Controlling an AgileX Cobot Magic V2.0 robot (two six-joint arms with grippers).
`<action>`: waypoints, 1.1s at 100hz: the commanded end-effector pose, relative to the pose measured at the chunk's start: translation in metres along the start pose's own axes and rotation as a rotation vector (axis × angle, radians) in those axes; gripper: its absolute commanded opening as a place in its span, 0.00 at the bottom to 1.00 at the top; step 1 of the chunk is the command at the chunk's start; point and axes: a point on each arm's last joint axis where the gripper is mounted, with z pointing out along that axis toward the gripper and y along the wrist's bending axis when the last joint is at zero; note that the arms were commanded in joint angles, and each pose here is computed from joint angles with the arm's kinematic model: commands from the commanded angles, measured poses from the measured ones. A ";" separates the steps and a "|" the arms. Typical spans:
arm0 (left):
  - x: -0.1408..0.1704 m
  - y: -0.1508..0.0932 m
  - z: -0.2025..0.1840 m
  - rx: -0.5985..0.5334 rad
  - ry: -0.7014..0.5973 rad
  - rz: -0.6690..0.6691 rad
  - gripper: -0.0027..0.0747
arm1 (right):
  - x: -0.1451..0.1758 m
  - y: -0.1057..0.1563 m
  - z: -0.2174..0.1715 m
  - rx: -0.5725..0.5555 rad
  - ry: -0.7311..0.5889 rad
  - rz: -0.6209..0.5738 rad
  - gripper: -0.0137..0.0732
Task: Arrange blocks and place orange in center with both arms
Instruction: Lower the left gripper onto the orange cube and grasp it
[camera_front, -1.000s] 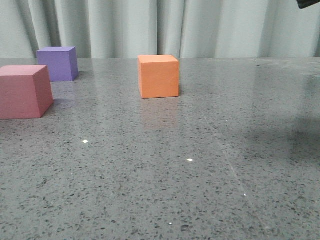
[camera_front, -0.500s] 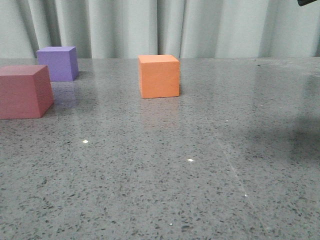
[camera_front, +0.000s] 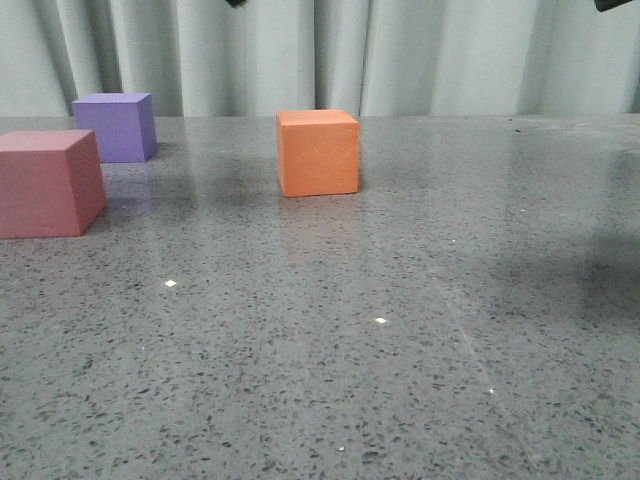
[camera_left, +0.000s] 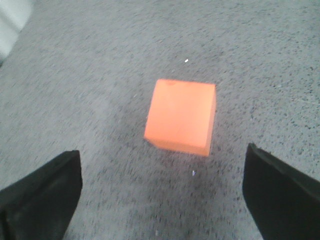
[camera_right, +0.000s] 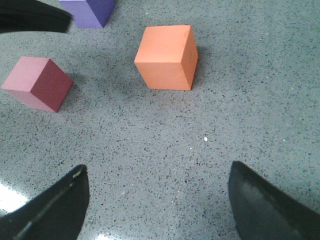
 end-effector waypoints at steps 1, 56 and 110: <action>-0.026 -0.004 -0.010 -0.016 -0.095 0.041 0.84 | -0.014 0.005 -0.010 -0.035 -0.110 -0.017 0.81; -0.022 0.003 0.070 0.035 -0.028 0.066 0.84 | -0.013 0.005 -0.010 -0.033 -0.103 -0.017 0.81; -0.006 0.006 0.105 0.068 0.035 0.034 0.83 | -0.013 0.005 -0.010 -0.032 -0.102 -0.017 0.81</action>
